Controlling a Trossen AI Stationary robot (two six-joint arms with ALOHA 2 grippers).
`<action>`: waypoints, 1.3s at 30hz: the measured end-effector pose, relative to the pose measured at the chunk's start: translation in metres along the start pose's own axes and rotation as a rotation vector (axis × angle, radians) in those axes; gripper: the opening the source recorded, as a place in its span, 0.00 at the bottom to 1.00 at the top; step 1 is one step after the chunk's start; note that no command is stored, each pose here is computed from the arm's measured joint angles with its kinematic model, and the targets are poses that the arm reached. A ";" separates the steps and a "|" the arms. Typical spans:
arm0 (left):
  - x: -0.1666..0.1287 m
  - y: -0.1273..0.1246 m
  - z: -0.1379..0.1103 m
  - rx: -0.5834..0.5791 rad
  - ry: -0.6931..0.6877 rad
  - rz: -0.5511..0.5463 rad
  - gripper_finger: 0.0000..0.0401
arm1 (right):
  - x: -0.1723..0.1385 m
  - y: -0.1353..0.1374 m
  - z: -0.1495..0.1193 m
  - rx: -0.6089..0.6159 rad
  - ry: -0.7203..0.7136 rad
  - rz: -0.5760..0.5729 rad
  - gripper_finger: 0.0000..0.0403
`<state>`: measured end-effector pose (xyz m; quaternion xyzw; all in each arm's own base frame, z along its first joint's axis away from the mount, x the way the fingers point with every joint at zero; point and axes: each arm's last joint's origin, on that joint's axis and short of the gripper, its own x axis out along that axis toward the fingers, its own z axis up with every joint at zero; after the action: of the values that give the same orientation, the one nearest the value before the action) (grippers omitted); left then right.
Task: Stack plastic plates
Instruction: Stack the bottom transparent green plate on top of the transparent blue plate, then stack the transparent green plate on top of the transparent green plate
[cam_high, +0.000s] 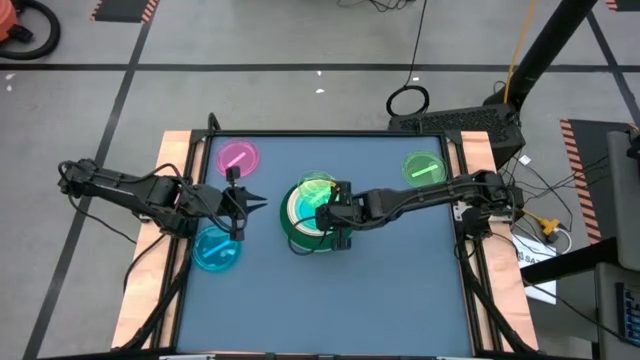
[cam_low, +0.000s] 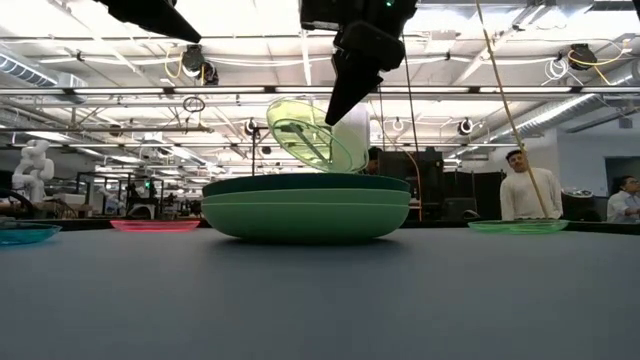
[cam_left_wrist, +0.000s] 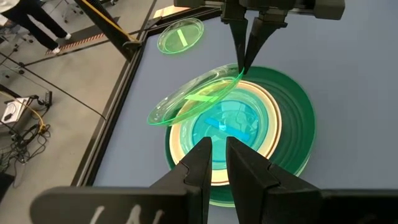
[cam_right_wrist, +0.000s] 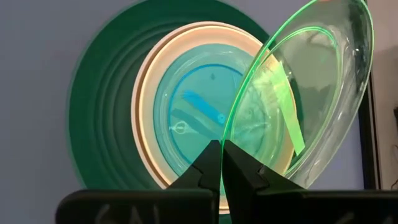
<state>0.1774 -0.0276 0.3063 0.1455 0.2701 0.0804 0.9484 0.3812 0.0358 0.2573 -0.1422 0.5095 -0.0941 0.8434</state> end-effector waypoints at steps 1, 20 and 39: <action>0.000 0.000 0.000 0.000 0.000 0.000 0.14 | 0.000 0.000 0.000 0.000 0.000 0.000 0.01; 0.000 0.000 0.000 -0.001 0.000 0.000 0.14 | 0.000 0.000 0.000 0.000 0.000 0.004 0.06; 0.000 0.000 0.000 -0.008 0.004 0.000 0.14 | 0.000 0.002 -0.001 0.106 0.012 0.032 0.21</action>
<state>0.1772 -0.0275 0.3060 0.1414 0.2717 0.0817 0.9484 0.3799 0.0381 0.2563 -0.0886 0.5111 -0.1083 0.8480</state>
